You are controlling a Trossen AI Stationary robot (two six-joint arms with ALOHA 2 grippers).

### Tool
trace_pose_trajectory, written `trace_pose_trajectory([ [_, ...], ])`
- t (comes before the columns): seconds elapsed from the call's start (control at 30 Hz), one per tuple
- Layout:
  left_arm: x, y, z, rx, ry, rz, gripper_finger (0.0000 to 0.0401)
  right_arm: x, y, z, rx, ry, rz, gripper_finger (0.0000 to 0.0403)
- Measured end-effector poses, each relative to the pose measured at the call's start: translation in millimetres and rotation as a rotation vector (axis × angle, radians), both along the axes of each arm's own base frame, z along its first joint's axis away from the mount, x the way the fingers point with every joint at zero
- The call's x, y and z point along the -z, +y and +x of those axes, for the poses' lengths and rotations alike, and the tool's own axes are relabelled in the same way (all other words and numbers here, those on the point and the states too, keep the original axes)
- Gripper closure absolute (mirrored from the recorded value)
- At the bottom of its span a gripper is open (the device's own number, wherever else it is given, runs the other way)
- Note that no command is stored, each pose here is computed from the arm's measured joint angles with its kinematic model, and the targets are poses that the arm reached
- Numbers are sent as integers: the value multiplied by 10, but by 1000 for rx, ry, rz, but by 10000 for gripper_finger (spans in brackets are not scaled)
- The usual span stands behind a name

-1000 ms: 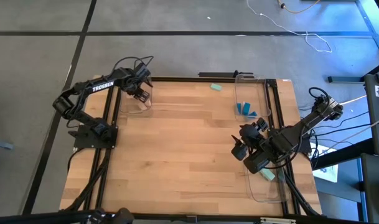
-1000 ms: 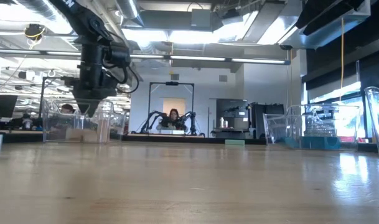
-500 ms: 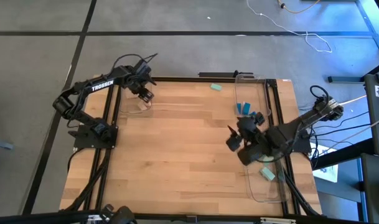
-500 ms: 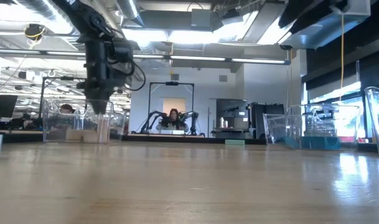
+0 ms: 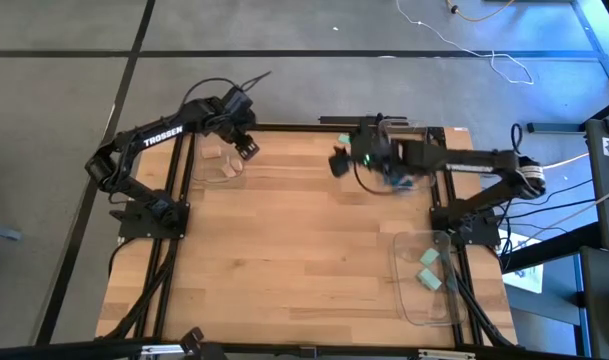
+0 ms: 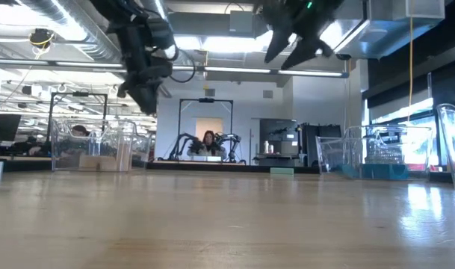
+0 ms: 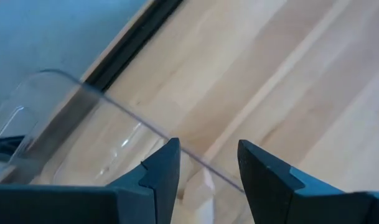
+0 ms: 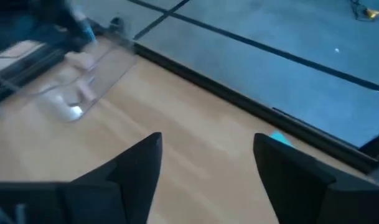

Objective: Sort & place blocks by color
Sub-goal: Put the light blue block into the bottom right transparent bin

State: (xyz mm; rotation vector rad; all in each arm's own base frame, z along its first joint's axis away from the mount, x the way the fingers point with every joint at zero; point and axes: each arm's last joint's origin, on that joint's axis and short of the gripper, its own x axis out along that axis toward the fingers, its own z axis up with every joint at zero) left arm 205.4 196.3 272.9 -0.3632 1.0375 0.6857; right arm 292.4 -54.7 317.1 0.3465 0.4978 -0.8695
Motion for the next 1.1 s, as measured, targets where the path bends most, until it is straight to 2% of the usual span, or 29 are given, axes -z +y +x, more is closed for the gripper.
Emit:
trace_pose_trajectory([
  [0.13, -53, -83, 62, 39, 9, -8, 248, 130, -423, 68, 32, 12, 37, 190],
  [0.3, -97, -160, 81, 84, 12, 8, 248, 403, -801, 158, 93, 81, 50, 289],
  [0.43, -98, -187, 102, 93, 18, 14, 248, 632, -985, 256, 75, 119, 75, 368],
  [0.5, -98, -185, 100, 91, 20, 16, 248, 750, -1064, 301, 74, 134, 87, 393],
  [0.77, -98, -185, 100, 91, 21, 17, 248, 1242, -1337, 341, 150, 224, 182, 400],
  [1.1, -98, -183, 98, 91, 22, 17, 248, 1543, -1554, 285, 236, 278, 224, 402],
])
